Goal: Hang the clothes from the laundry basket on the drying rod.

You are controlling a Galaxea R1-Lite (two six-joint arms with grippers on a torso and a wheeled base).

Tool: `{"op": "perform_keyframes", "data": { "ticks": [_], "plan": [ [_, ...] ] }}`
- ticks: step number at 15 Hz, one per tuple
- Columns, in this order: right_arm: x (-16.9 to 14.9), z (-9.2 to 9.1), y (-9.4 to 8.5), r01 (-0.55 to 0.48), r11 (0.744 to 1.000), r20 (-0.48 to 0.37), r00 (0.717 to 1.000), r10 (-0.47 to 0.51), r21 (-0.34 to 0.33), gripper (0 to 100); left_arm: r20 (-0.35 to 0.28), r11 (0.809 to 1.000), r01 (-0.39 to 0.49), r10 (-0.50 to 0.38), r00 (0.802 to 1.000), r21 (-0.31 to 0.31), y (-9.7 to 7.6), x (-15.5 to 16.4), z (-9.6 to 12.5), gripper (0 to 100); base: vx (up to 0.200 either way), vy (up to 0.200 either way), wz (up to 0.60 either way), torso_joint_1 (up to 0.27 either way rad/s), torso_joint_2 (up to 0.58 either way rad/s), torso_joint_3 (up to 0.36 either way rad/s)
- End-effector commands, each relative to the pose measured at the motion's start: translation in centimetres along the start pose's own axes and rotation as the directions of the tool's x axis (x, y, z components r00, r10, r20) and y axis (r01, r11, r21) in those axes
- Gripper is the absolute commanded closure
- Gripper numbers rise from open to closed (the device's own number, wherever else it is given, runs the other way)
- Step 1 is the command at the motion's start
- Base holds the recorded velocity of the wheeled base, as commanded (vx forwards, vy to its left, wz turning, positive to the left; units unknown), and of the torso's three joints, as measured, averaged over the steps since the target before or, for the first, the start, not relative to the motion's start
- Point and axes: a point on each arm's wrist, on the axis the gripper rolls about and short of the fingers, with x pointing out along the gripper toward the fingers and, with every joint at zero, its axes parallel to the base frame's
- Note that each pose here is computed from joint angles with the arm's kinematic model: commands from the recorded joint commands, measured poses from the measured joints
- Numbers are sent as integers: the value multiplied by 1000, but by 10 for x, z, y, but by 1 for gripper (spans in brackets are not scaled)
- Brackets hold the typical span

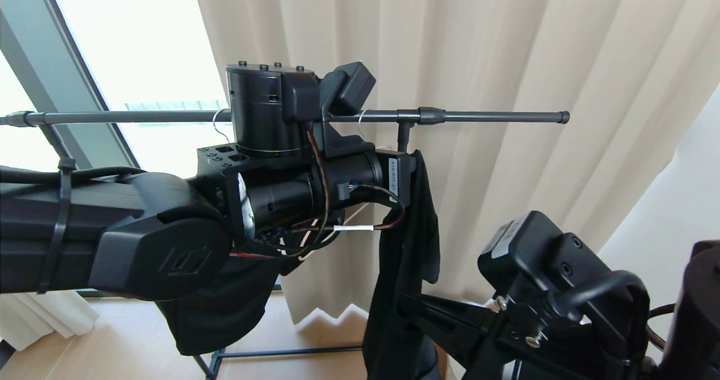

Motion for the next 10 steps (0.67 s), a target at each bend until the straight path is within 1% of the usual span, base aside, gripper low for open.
{"op": "perform_keyframes", "data": {
  "ticks": [1,2,3,5,6,7,8,9,10],
  "plan": [
    [12,5,8,-8,998,0,1000,8,56,100,-5,1000,20,-21,1000,-5,5,1,0,100,0,0,0,0,0,0],
    [15,7,9,7,998,2,1000,-8,69,100,-8,1000,18,-18,1000,-5,6,1,-1,100,0,0,0,0,0,0],
    [17,4,9,34,997,-11,999,-34,62,100,-9,1000,12,-12,1000,-7,8,1,-1,100,0,0,0,0,0,0],
    [18,-1,2,100,995,-37,994,-99,18,100,-33,1000,-8,8,999,-12,11,-5,2,100,0,0,0,0,0,0],
    [18,-2,-7,136,990,-56,989,-137,-23,100,-45,1000,-23,22,999,-12,14,-9,4,100,0,0,0,0,0,0],
    [14,-1,-22,183,981,-78,979,-188,-68,100,-56,999,-43,43,998,-6,18,-15,8,100,0,0,0,0,0,0],
    [8,-2,-33,211,970,-106,969,-224,-121,100,-80,997,-76,77,994,16,24,-23,10,100,0,0,0,0,0,0],
    [4,-2,-47,247,953,-126,954,-271,-174,100,-107,991,-125,129,986,40,28,-31,13,100,0,0,0,0,0,0],
    [3,-2,-51,261,947,-128,950,-286,-185,100,-130,986,-159,166,978,57,29,-36,13,100,0,0,0,0,0,0]
  ]
}}
